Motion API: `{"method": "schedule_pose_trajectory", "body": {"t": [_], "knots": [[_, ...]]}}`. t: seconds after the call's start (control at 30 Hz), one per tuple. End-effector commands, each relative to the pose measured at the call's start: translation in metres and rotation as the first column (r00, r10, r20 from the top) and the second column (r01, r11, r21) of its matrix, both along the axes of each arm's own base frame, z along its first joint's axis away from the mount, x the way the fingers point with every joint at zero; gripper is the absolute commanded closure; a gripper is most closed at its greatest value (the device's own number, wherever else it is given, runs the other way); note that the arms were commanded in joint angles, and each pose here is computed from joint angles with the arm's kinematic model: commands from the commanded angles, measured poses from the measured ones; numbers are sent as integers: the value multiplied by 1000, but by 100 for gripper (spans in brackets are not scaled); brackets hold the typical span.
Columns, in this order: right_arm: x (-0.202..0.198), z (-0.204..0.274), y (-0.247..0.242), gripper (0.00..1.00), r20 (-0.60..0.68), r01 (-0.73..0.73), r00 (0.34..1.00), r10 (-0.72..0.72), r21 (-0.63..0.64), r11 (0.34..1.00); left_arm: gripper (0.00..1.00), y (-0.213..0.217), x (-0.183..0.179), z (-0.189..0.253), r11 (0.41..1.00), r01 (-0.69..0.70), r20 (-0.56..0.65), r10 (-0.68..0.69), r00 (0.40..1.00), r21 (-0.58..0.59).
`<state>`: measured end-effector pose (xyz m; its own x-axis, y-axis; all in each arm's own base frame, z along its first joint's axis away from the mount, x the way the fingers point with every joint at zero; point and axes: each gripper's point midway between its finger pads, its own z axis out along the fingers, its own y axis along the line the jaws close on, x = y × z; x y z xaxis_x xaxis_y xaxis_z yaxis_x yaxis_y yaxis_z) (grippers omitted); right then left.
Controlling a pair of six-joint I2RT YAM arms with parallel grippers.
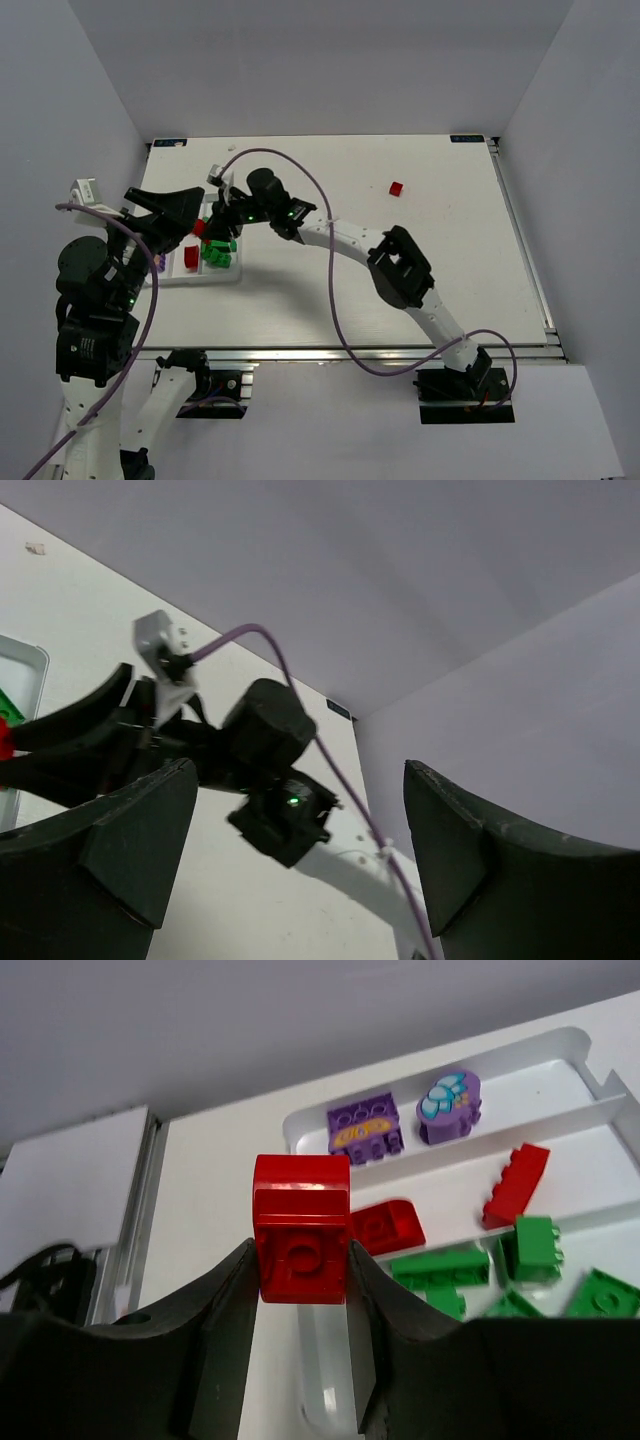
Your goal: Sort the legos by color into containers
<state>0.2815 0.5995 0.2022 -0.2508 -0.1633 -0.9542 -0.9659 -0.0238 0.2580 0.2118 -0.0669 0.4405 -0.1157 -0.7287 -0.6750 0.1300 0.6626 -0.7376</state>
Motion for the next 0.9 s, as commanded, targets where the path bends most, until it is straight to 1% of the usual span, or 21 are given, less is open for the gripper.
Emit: {"method": "schedule_pose_trajectory", "body": {"t": [0.0,0.03,0.07,0.13,0.17,0.2,0.27,0.4,0.53,0.8,0.87], "knots": [[17,67,35,100,44,133,988,-147,229,964,7,3,-5,-1,1000,-14,-15,14,1000,-19],[18,50,47,100,38,154,985,-166,223,963,7,3,-6,-1,1000,-16,-16,15,1000,-24],[27,48,53,100,45,209,973,-225,230,950,7,4,-8,-1,1000,-17,-16,17,1000,-25],[28,47,66,99,67,240,962,-266,263,935,7,5,-11,-2,999,-25,-18,25,1000,-28],[34,45,68,94,70,282,948,-312,278,918,7,5,-13,-2,999,-24,-18,23,1000,-28],[36,42,69,93,75,297,941,-331,292,909,7,5,-15,-3,999,-24,-20,23,1000,-28],[35,35,77,92,92,301,934,-345,315,900,7,6,-16,-7,999,-24,-32,23,999,-27],[41,21,85,89,99,336,918,-384,321,886,7,6,-17,-12,999,-24,-47,23,999,-31],[40,0,91,88,106,345,914,-392,309,886,7,5,-14,-15,999,-25,-55,23,998,-35],[51,-22,94,86,164,366,887,-431,315,876,7,4,-11,-21,998,-26,-72,23,997,-50],[54,-27,93,84,175,373,881,-440,315,873,7,6,-11,-24,998,-39,-81,35,996,-50]]}}
